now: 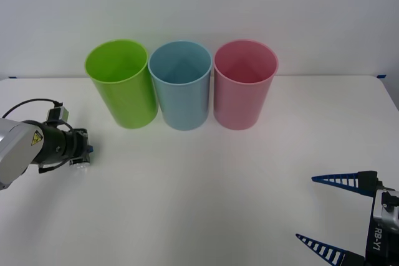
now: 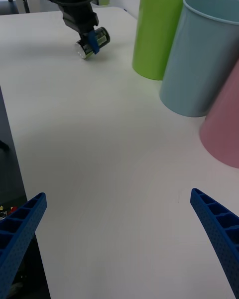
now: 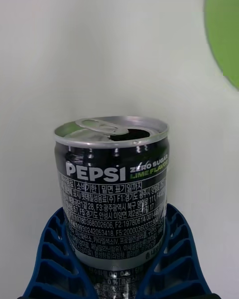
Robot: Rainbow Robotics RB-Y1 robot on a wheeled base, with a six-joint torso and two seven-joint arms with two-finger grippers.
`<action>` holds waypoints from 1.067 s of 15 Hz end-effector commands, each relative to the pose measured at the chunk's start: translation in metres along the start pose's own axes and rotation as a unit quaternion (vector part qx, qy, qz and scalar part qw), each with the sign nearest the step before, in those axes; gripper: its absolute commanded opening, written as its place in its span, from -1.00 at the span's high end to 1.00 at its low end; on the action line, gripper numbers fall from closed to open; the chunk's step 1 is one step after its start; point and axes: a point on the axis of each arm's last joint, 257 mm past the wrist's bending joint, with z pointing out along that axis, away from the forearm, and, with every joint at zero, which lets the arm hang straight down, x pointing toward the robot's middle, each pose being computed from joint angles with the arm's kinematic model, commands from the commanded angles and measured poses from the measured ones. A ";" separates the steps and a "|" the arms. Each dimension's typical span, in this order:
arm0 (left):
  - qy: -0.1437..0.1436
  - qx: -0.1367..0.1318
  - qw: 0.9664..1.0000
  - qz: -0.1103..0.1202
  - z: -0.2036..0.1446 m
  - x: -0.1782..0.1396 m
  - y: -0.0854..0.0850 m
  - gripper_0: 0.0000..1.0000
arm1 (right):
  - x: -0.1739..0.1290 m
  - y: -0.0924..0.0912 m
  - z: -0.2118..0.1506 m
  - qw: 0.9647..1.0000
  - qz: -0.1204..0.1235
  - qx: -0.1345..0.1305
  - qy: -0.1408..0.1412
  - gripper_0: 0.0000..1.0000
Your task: Put cans in the blue bin and PET bottles in the pink bin and trash in the green bin.
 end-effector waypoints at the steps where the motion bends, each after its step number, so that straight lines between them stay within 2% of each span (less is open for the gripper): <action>1: -0.026 0.047 0.997 0.054 -0.011 0.004 -0.005 1.00 | 0.000 0.000 0.000 1.000 0.000 0.000 0.000 -1.00; 3: -0.045 0.079 0.992 0.091 -0.017 0.010 -0.012 1.00 | 0.000 0.000 0.000 1.000 0.000 0.000 0.000 -1.00; 4: -0.057 0.101 0.986 0.116 -0.020 0.011 -0.020 1.00 | 0.000 0.000 0.000 1.000 0.000 0.000 0.000 -1.00; 5: -0.069 0.116 0.982 0.135 -0.024 0.012 -0.024 1.00 | 0.000 0.000 0.000 1.000 0.000 0.000 0.000 -1.00; 6: -0.083 0.134 0.976 0.152 -0.030 0.012 -0.034 1.00 | 0.000 0.000 0.000 1.000 0.000 0.000 0.000 -1.00; 7: -0.099 0.153 0.968 0.173 -0.035 0.014 -0.044 1.00 | 0.000 0.000 0.000 1.000 0.000 0.000 0.000 -1.00; 8: -0.111 0.167 0.963 0.182 -0.038 0.014 -0.051 1.00 | 0.000 0.000 0.000 1.000 0.000 0.000 0.000 -1.00; 9: -0.133 0.170 0.953 0.211 -0.042 0.012 -0.053 1.00 | 0.000 0.000 0.000 1.000 0.000 0.000 0.000 -1.00; 11: -0.149 0.180 0.942 0.242 -0.055 0.018 -0.059 1.00 | 0.000 0.000 0.000 1.000 0.000 0.000 0.000 -1.00; 12: -0.152 0.185 0.937 0.255 -0.059 0.022 -0.060 1.00 | 0.000 0.000 0.000 1.000 0.000 0.000 0.000 -1.00; 14: -0.168 0.201 0.921 0.289 -0.072 0.026 -0.059 1.00 | 0.000 0.000 0.000 1.000 0.000 0.000 0.000 -1.00; 15: -0.171 0.218 0.914 0.296 -0.079 0.032 -0.062 1.00 | 0.000 0.000 0.000 1.000 0.000 0.000 0.000 -1.00; 16: -0.180 0.236 0.903 0.311 -0.089 0.035 -0.066 1.00 | 0.000 0.000 0.000 1.000 0.000 0.000 0.000 -1.00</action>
